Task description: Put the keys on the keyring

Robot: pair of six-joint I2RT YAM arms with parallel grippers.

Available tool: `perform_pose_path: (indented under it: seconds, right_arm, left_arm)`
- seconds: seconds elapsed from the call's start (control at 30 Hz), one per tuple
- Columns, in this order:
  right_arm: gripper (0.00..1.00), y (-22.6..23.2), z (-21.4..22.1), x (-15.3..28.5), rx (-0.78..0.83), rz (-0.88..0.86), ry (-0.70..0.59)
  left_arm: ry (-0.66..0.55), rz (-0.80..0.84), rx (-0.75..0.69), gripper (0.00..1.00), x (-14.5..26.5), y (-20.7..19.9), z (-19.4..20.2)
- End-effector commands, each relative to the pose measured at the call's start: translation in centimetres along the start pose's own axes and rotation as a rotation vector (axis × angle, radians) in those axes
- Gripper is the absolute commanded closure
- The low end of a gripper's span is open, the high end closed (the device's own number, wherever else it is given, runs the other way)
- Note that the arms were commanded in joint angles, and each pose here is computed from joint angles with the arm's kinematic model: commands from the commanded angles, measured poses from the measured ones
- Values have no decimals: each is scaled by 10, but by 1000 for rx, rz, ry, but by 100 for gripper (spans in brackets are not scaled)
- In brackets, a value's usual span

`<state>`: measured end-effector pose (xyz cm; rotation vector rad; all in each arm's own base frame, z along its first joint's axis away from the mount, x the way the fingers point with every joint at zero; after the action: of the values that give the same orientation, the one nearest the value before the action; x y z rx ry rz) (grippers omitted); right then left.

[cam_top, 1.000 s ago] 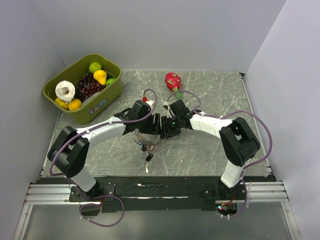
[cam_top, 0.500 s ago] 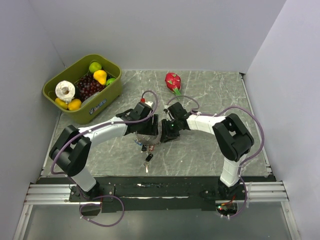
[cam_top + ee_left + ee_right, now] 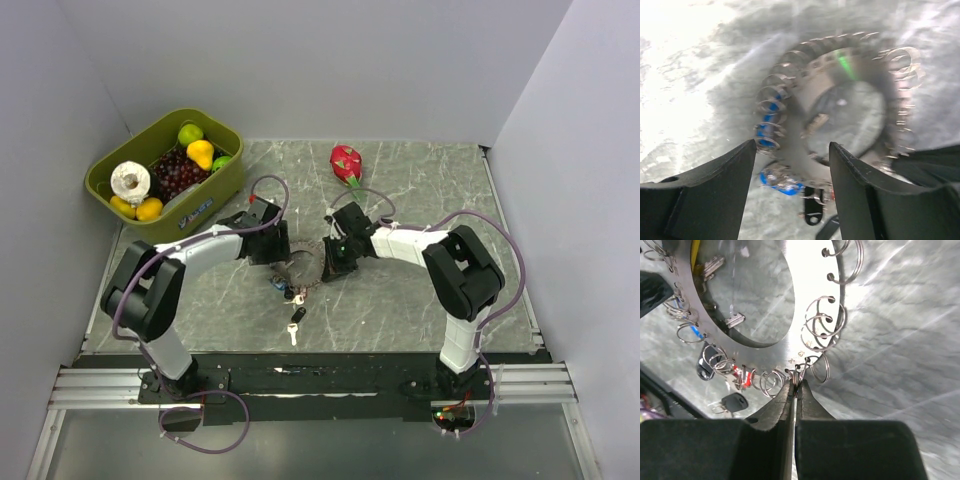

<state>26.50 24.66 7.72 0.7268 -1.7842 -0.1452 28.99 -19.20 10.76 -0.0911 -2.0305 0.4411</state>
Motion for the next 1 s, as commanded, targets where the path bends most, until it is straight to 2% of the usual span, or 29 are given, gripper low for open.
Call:
perform_pose_path:
  seconds: [0.0, 0.1, 0.23, 0.33, 0.43, 0.5, 0.6, 0.63, 0.7, 0.8, 0.9, 0.97]
  right_arm:
    - [100, -3, -27, 12, 96, 85, -57]
    - [100, -1, -37, 19, 153, 95, -78]
    - [100, 2, -49, 23, 200, 99, -100]
    - [100, 5, -60, 27, 228, 107, -124]
    - [95, 7, -68, 29, 237, 124, -143]
    - [92, 5, -69, 29, 230, 141, -141]
    - [84, 5, -72, 34, 228, 165, -162]
    - [74, 3, -71, 34, 224, 182, -169]
    - [64, 2, -72, 39, 216, 202, -184]
    - [44, -2, -70, 44, 200, 238, -204]
    - [34, -6, -67, 46, 177, 246, -217]
    - [31, -9, -64, 46, 154, 232, -216]
  left_arm:
    - [51, -74, 33, 34, -16, 16, 14]
    - [103, -36, 50, 36, -23, 17, 28]
    - [116, 16, 32, 37, -21, 6, 39]
    - [85, 28, -9, 35, -13, -3, 40]
    - [72, 26, -24, 32, -4, -5, 36]
    - [21, -30, -35, 31, 1, -2, 25]
    - [-27, -70, -51, 29, 10, -4, 11]
    - [-39, -77, -57, 28, 12, -5, 8]
    - [-59, -80, -65, 28, 17, -10, -2]
    - [-94, -88, -80, 27, 22, -14, -16]
    - [-109, -68, -82, 26, 20, -16, -31]
    - [-124, -51, -78, 25, 19, -18, -48]
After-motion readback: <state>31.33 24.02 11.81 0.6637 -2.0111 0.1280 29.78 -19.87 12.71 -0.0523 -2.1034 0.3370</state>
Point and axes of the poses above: each gripper's point midway between its finger pads, its own x axis back along the fingers, its own y axis along the line the jaws close on, z = x × y, the point moved 7 cm from there along x, back along the fingers, and after that the axes turned 8 degrees about x, right-handed, at the moved point
